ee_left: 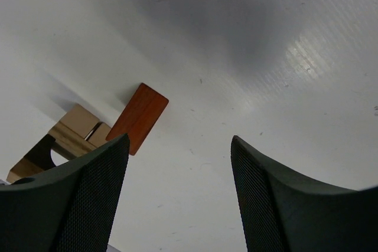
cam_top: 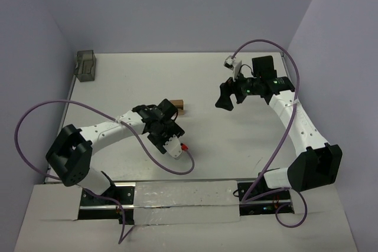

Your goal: Build the wood block tower

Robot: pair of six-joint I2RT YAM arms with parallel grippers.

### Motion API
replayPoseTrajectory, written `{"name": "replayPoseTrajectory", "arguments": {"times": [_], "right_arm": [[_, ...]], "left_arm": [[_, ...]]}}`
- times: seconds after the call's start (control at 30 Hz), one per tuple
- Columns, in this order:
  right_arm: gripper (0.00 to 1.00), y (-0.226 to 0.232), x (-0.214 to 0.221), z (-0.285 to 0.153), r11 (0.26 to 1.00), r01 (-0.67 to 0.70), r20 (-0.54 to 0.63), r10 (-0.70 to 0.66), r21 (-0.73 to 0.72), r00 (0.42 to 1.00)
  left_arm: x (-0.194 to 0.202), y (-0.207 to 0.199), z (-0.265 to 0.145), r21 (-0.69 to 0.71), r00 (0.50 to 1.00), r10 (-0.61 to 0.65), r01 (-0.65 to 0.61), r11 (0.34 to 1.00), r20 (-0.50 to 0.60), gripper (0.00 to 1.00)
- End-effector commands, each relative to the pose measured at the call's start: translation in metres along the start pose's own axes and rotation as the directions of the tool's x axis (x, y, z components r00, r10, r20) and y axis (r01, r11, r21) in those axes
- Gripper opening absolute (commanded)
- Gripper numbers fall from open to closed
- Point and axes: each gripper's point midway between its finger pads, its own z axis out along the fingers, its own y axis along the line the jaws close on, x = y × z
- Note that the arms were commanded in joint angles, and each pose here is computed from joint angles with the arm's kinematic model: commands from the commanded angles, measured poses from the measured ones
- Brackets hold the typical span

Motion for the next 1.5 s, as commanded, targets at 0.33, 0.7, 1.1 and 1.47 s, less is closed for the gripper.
{"name": "replayPoseTrajectory", "arguments": {"times": [0.33, 0.7, 1.1, 1.47], "right_arm": [[1.00, -0.004, 0.007, -0.001, 1.000, 0.004, 0.030, -0.004, 0.001, 1.000], [1.00, -0.009, 0.020, 0.004, 1.000, -0.007, 0.011, 0.007, -0.006, 1.000], [1.00, -0.012, 0.023, 0.003, 1.000, -0.017, 0.010, 0.017, -0.005, 1.000], [1.00, -0.011, 0.019, 0.001, 1.000, -0.013, 0.020, 0.013, -0.008, 1.000]], "left_arm": [[0.004, 0.031, 0.029, -0.005, 0.982, 0.189, -0.189, 0.982, -0.010, 0.75], [0.016, 0.039, 0.048, 0.019, 0.975, 0.218, -0.217, 0.976, -0.033, 0.75], [0.041, 0.038, 0.061, 0.075, 0.971, 0.227, -0.221, 0.972, -0.077, 0.57], [0.038, 0.031, 0.057, 0.065, 0.980, 0.183, -0.178, 0.982, -0.075, 0.37]]}}
